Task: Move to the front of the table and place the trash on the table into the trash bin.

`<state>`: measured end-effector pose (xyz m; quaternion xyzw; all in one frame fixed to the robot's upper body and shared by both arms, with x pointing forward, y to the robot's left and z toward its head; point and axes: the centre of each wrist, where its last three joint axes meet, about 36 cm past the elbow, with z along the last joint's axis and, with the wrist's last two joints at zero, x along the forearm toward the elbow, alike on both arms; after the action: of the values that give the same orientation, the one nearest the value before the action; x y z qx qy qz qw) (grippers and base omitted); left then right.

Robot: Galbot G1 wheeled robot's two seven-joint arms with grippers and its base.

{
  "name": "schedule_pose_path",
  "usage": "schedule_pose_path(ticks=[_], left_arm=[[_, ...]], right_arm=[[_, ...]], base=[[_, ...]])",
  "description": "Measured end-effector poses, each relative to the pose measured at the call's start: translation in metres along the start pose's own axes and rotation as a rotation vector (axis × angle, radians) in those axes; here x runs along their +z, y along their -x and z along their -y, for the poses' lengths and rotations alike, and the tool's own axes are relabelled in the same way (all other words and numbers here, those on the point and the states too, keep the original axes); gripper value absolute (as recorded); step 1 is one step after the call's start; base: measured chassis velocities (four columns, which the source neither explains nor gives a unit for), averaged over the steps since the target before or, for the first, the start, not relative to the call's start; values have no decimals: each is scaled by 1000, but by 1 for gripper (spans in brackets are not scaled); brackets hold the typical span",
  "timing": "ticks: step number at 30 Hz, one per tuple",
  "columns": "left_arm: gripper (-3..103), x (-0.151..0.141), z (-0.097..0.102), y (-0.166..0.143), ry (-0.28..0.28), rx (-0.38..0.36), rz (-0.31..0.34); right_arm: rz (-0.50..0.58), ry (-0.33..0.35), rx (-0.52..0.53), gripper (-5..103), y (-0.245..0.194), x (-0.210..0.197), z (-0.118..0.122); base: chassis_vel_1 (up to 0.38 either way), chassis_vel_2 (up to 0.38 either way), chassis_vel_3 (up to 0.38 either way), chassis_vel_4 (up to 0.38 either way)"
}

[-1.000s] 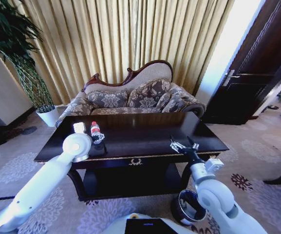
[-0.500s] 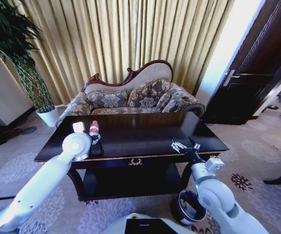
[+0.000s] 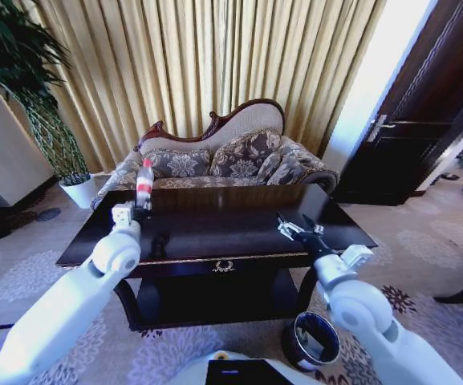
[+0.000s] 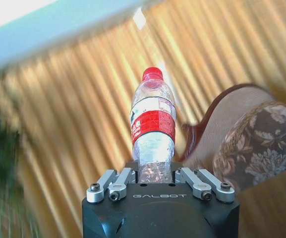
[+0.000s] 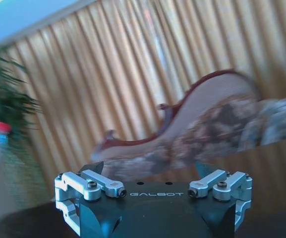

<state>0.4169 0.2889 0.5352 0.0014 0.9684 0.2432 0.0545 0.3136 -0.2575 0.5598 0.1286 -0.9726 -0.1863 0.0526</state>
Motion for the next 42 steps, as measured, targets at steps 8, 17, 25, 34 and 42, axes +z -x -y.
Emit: schedule_pose_path(ticks=[8,17,25,34,42], left_arm=[[29,18,-10,-15,242,123,216],[29,-2,1,6,347,206,342],[29,-13,24,19,343,270,351],[29,-27,33,13,325,340,329],[29,-29,32,9,338,360,328]], right_arm=[[-50,58,-217,100,13,-36,-11],[-56,66,-330,100,71,-49,-17],[-72,143,-376,100,108,-44,-30],[-50,180,-447,100,144,-41,-60],[-55,169,-473,100,160,-32,-76]], base=[[0,0,0,0],[0,0,0,0],[0,0,0,0],[0,0,0,0],[0,0,0,0]])
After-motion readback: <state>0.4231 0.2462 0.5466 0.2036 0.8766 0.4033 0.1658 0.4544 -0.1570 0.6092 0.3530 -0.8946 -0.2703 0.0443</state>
